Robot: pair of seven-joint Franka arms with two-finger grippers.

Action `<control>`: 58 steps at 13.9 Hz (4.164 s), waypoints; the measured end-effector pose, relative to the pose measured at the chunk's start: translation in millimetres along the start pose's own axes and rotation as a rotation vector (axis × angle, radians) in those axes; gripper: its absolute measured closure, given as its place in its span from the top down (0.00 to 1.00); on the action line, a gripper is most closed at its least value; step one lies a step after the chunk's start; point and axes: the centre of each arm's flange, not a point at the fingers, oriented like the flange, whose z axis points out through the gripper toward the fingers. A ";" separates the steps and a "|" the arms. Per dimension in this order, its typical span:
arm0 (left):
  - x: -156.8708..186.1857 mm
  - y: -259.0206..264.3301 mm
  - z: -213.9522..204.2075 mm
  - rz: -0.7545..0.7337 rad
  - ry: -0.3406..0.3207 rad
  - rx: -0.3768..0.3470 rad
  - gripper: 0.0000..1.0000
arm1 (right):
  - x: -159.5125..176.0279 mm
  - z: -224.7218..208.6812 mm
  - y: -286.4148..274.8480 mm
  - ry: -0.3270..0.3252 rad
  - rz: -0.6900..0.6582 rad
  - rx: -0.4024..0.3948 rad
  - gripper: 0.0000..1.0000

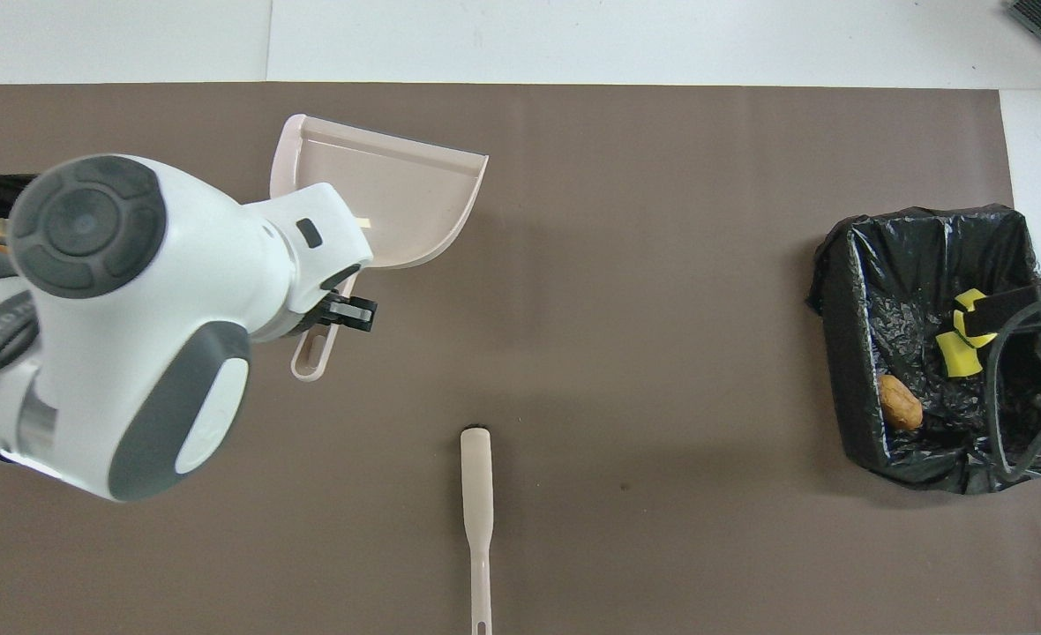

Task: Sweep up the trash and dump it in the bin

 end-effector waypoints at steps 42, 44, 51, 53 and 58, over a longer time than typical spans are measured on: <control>26.3 -80.1 42.3 -0.170 0.012 0.006 1.00 | 0.0 0.2 0.0 0.000 0.000 0.000 1.00; 13.4 -119.9 25.1 -0.126 -0.026 0.021 1.00 | 0.0 0.2 0.0 0.000 0.000 0.000 1.00; -40.9 -179.7 -45.2 -0.170 -0.149 0.043 1.00 | 0.0 0.2 0.0 0.000 0.000 0.000 1.00; -56.7 -188.7 -66.4 -0.195 -0.181 0.046 1.00 | 0.0 0.2 0.0 0.000 0.000 0.000 1.00; -77.0 -196.3 -75.1 -0.208 -0.210 0.049 1.00 | 0.0 0.2 0.0 0.000 0.000 0.000 1.00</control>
